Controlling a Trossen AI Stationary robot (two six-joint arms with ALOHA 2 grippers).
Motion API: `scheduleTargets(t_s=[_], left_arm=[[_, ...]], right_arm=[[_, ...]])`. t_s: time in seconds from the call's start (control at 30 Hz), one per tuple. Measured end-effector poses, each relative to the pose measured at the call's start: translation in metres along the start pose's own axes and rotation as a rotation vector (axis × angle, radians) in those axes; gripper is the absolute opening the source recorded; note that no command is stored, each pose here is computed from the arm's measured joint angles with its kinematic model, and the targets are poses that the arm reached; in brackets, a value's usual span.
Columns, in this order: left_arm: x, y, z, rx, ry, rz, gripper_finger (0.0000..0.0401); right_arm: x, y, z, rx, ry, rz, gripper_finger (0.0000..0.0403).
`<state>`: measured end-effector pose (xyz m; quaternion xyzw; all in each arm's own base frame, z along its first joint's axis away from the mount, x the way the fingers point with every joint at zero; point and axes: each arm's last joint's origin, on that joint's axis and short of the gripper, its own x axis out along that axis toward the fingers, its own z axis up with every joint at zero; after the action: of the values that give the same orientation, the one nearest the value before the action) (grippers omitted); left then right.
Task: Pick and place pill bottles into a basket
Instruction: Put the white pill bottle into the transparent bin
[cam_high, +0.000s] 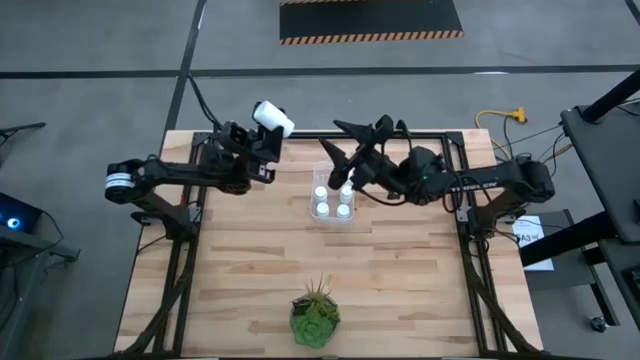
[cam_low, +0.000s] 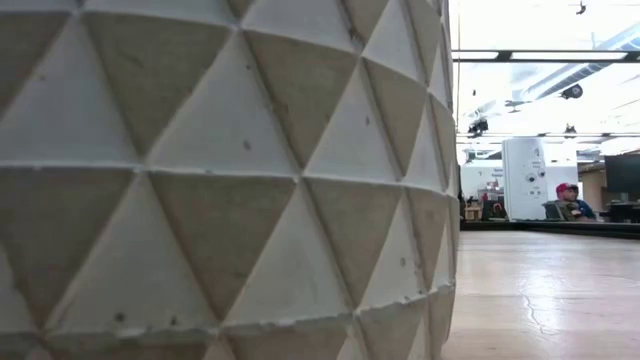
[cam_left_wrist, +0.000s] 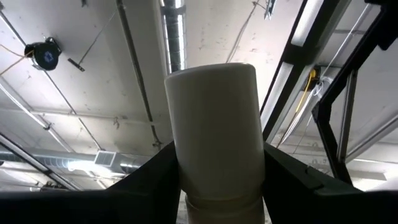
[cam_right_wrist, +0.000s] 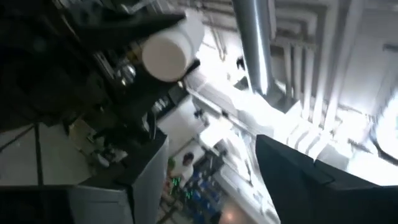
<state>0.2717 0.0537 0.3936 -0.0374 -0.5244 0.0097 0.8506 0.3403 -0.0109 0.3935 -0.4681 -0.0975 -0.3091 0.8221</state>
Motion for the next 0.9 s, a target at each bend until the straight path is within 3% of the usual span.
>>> scheduleTargets(t_s=[0.2, 0.47, 0.9], left_arm=[[0.0011, -0.0009, 0.0042, -0.1, -0.008, -0.001, 0.0161], [0.0005, -0.0005, 0.003, -0.07, -0.004, 0.002, 0.016], [-0.0033, 0.0005, -0.0037, -0.071, 0.057, 0.002, 0.016]], right_arm=[[0.0016, 0.0003, 0.0031, -0.022, -0.103, 0.061, 0.0277], [0.0033, -0.0028, 0.0044, -0.025, -0.121, 0.053, 0.0326], [0.003, -0.0005, 0.0033, -0.033, -0.095, 0.073, 0.0329]])
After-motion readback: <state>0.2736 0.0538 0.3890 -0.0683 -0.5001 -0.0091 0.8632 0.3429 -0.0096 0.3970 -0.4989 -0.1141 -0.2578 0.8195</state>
